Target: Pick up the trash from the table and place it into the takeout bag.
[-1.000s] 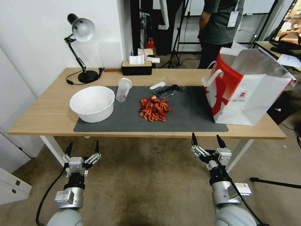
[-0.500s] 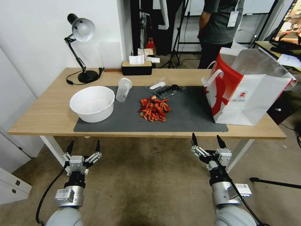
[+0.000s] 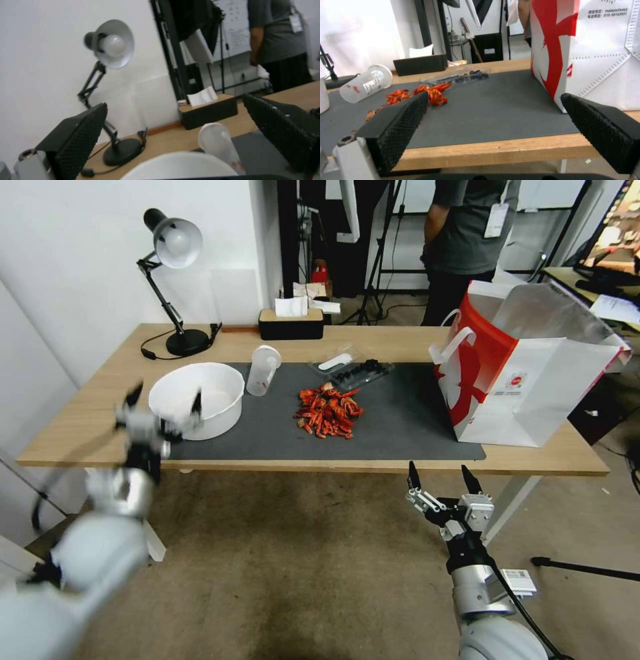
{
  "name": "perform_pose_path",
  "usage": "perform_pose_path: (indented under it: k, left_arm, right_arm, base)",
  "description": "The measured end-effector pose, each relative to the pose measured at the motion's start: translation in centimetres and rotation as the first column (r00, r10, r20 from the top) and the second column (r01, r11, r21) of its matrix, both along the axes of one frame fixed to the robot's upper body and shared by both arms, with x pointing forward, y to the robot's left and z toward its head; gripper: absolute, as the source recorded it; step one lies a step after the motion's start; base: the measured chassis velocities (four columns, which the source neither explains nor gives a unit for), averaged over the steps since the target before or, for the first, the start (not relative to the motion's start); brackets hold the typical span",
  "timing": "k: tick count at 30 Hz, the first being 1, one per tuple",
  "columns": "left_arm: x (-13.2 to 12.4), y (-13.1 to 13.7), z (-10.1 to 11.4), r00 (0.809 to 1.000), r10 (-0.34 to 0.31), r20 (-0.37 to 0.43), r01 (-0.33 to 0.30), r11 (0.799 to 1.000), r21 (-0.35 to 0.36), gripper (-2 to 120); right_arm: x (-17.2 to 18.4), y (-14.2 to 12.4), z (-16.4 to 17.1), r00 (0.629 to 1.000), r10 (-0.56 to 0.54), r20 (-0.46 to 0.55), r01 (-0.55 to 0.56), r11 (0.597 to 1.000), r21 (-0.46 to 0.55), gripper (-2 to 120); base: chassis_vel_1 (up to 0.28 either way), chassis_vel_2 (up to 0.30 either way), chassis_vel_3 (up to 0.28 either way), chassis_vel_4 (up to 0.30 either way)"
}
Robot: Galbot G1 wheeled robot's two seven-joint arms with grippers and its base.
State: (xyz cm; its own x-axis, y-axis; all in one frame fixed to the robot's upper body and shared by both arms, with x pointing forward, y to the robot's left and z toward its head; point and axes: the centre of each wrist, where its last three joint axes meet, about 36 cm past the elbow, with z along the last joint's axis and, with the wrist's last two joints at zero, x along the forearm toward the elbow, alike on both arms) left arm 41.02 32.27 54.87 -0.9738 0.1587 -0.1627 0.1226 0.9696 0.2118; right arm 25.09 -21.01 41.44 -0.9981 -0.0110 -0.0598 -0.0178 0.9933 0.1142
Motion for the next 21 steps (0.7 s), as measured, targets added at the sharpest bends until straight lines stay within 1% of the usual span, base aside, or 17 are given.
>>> perform_pose_path:
  k: [2,3,4,5,6,7,8,9,10,11,12,14,15,17,18,19,21]
  left_arm:
    - [2.5,0.4,3.3,0.998,-0.029,-0.056,0.029,1.000,0.006,100]
    - [2.5,0.4,3.3,0.998,-0.029,-0.056,0.029,1.000,0.006,100]
    - [3.7,0.5,4.6,0.996,-0.039,-0.085,0.040,0.999,0.012,100]
    - [5.1,0.2,5.8,0.989,-0.053,-0.139,0.056,0.998,0.021,100]
    - [5.1,0.2,5.8,0.989,-0.053,-0.139,0.056,0.998,0.021,100]
    - [6.1,-0.4,6.5,0.980,-0.064,-0.189,0.069,0.997,0.018,100]
    - [6.1,-0.4,6.5,0.980,-0.064,-0.189,0.069,0.997,0.018,100]
    - [7.4,-1.2,7.3,0.966,-0.065,-0.249,0.072,0.997,0.018,100]
    - [8.3,-1.8,8.0,0.957,-0.072,-0.281,0.079,0.997,0.013,100]
    - [9.8,-2.6,8.7,0.940,-0.083,-0.332,0.087,0.996,-0.003,100]
    - [9.8,-2.6,8.7,0.940,-0.083,-0.332,0.087,0.996,-0.003,100]
    - [12.3,-3.7,9.1,0.913,-0.088,-0.399,0.092,0.996,-0.009,100]
    - [12.3,-3.7,9.1,0.913,-0.088,-0.399,0.092,0.996,-0.009,100]
    - [15.5,-4.4,9.4,0.894,-0.062,-0.443,0.076,0.997,0.013,100]
    - [15.5,-4.4,9.4,0.894,-0.062,-0.443,0.076,0.997,0.013,100]
    - [16.6,-4.6,9.4,0.883,-0.052,-0.467,0.071,0.997,0.023,100]
    - [18.8,-5.3,9.5,0.853,-0.033,-0.521,0.065,0.997,0.043,100]
  right_arm:
    - [-0.1,0.0,0.0,1.000,-0.001,-0.004,0.001,1.000,-0.001,100]
    - [-0.1,0.0,0.0,1.000,-0.001,-0.004,0.001,1.000,-0.001,100]
    - [-0.2,0.0,-0.1,1.000,-0.002,-0.005,0.002,1.000,-0.002,100]
    - [-0.3,0.1,-0.1,1.000,-0.004,-0.005,0.004,1.000,-0.004,100]
    - [-0.3,0.1,-0.1,1.000,-0.004,-0.005,0.004,1.000,-0.004,100]
    - [-0.3,0.1,-0.1,1.000,-0.004,-0.007,0.004,1.000,-0.006,100]
    - [-0.3,0.1,-0.1,1.000,-0.004,-0.007,0.004,1.000,-0.006,100]
    - [-0.4,0.2,-0.2,1.000,-0.003,-0.008,0.003,1.000,-0.008,100]
    - [-0.4,0.2,-0.2,1.000,-0.003,-0.010,0.003,1.000,-0.010,100]
    - [-0.4,0.2,-0.2,1.000,-0.003,-0.011,0.003,1.000,-0.012,100]
    - [-0.4,0.2,-0.2,1.000,-0.003,-0.011,0.003,1.000,-0.012,100]
    - [-0.5,0.2,-0.2,1.000,-0.004,-0.014,0.004,1.000,-0.013,100]
    - [-0.5,0.2,-0.2,1.000,-0.004,-0.014,0.004,1.000,-0.013,100]
    - [-0.7,0.1,0.0,1.000,-0.009,-0.014,0.009,1.000,-0.015,100]
    - [-0.7,0.1,0.0,1.000,-0.009,-0.014,0.009,1.000,-0.015,100]
    - [-0.8,0.0,0.0,1.000,-0.012,-0.014,0.011,1.000,-0.017,100]
    - [-1.0,-0.1,0.1,1.000,-0.016,-0.015,0.016,1.000,-0.017,100]
  base:
    - [0.000,0.000,0.000,0.000]
    - [0.000,0.000,0.000,0.000]
    - [0.000,0.000,0.000,0.000]
    - [0.000,0.000,0.000,0.000]
    - [0.000,0.000,0.000,0.000]
    - [0.000,0.000,0.000,0.000]
    - [0.000,0.000,0.000,0.000]
    - [0.000,0.000,0.000,0.000]
    - [0.000,0.000,0.000,0.000]
    - [0.000,0.000,0.000,0.000]
    - [0.000,0.000,0.000,0.000]
    - [0.000,0.000,0.000,0.000]
    - [0.000,0.000,0.000,0.000]
    - [0.000,0.000,0.000,0.000]
    - [0.000,0.000,0.000,0.000]
    - [0.000,0.000,0.000,0.000]
    - [0.000,0.000,0.000,0.000]
